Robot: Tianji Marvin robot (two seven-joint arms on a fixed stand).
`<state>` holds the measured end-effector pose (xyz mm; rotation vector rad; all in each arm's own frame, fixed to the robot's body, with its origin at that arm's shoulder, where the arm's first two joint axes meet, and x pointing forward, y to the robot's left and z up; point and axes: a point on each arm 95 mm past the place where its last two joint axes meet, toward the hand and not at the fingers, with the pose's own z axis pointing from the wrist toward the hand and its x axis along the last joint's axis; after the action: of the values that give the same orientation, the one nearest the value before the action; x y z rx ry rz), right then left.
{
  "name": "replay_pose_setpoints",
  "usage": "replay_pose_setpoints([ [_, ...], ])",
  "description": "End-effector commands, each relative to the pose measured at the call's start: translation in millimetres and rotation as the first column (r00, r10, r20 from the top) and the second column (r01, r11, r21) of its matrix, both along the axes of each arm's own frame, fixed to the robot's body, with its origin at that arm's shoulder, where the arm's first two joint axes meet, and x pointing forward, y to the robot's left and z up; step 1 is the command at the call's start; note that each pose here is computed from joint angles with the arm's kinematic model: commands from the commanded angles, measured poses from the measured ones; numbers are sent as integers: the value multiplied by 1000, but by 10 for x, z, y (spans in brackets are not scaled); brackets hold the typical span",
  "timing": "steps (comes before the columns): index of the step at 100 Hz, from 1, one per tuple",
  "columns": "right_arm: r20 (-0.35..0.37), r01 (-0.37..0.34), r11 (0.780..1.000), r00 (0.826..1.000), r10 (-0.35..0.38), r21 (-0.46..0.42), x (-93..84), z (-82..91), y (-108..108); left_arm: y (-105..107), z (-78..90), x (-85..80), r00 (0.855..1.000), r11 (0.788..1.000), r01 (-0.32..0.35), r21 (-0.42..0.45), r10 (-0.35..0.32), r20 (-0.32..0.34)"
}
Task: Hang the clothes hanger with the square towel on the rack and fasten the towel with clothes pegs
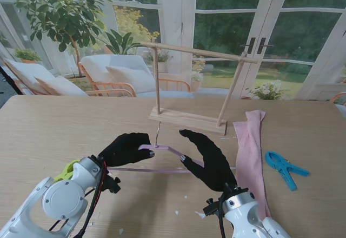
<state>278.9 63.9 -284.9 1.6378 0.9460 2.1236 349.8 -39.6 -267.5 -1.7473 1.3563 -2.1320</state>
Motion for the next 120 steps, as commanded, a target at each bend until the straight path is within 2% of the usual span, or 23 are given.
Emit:
replay_pose_setpoints([
  [1, -11, -6, 1000, 1000, 6, 8, -17, -4, 32, -32, 21, -12, 1000, 1000, 13, -15, -13, 2],
  [53, 25, 31, 999, 999, -31, 20, -45, 43, 22, 55, 70, -31, 999, 999, 43, -13, -42, 27],
  [68, 59, 70, 997, 996, -70, -8, -71, 99, 0, 99, 85, -48, 1000, 999, 13, -32, -13, 25],
  [84, 66, 117, 992, 991, -114, -38, -99, 169, -67, 147, 132, -71, 999, 998, -30, -61, 31, 25],
  [103, 51, 154, 975, 988, -148, -159, -119, 241, -228, 196, 169, -110, 998, 995, -59, -84, 62, 34],
  [120, 40, 206, 927, 978, -204, -313, -93, 251, -397, 239, 210, -144, 997, 991, -63, -115, 66, 28],
])
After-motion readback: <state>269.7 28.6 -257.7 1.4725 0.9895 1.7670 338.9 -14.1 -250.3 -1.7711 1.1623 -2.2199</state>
